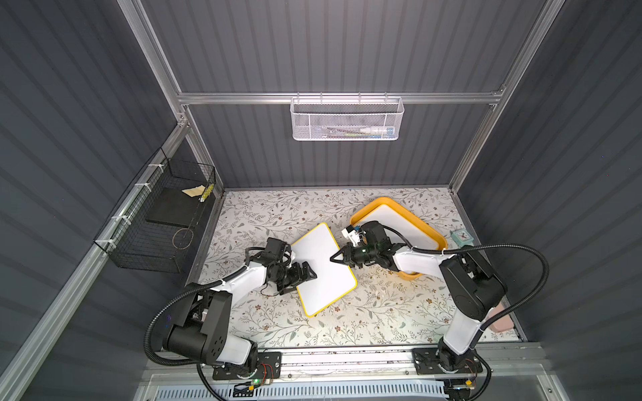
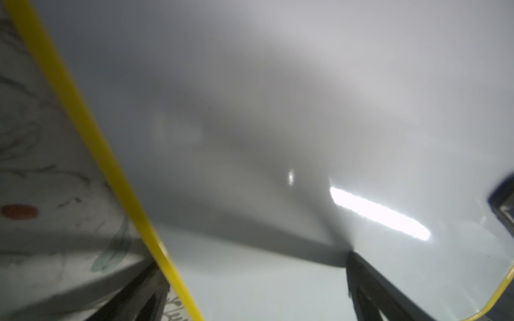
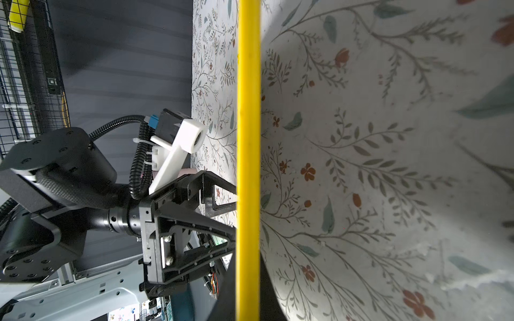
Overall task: Put the whiteboard into the storage box
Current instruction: Pick up the whiteboard at the center of the board.
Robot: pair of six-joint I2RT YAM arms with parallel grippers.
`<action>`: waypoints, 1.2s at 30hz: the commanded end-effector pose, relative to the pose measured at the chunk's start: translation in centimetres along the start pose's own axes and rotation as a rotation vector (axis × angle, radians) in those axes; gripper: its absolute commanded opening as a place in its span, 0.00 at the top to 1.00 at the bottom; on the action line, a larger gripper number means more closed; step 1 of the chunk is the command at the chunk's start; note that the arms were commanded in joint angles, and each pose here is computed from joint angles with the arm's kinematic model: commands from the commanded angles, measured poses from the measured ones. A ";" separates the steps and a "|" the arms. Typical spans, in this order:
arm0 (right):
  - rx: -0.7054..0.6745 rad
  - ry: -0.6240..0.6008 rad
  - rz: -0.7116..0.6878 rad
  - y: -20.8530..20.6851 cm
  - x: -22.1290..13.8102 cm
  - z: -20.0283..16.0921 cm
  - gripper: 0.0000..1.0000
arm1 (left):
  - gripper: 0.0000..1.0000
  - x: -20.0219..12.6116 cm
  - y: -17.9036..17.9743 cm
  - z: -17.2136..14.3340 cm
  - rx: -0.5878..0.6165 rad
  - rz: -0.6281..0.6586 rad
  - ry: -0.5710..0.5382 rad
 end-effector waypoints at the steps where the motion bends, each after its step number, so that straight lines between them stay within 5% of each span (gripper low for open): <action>1: -0.046 0.014 0.092 2.9 -1.9 0.3 0.97 | 0.02 -0.5 0.5 -0.1 0.006 0.059 -0.010; 6: -0.089 0.009 0.092 3.7 -3.9 0.6 0.98 | 0.02 -1.1 -0.1 0.4 0.015 0.029 -0.042; 18: -0.169 -0.042 0.112 5.1 -10.0 0.7 0.98 | 0.05 -2.5 -4.7 2.1 0.098 -0.343 -0.086; 36: -0.177 -0.152 0.251 5.8 -15.0 1.8 0.97 | 0.34 -6.4 -10.7 3.5 0.236 -0.804 -0.161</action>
Point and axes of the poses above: each gripper's point midway between its finger pads, its own x axis out along the fingers, its own y axis along the line the jaws close on, z = x × y, the point moved 8 cm from there along -x, back along the fingers, and after that the axes turned 2 degrees about -x, right-handed, at the moved point
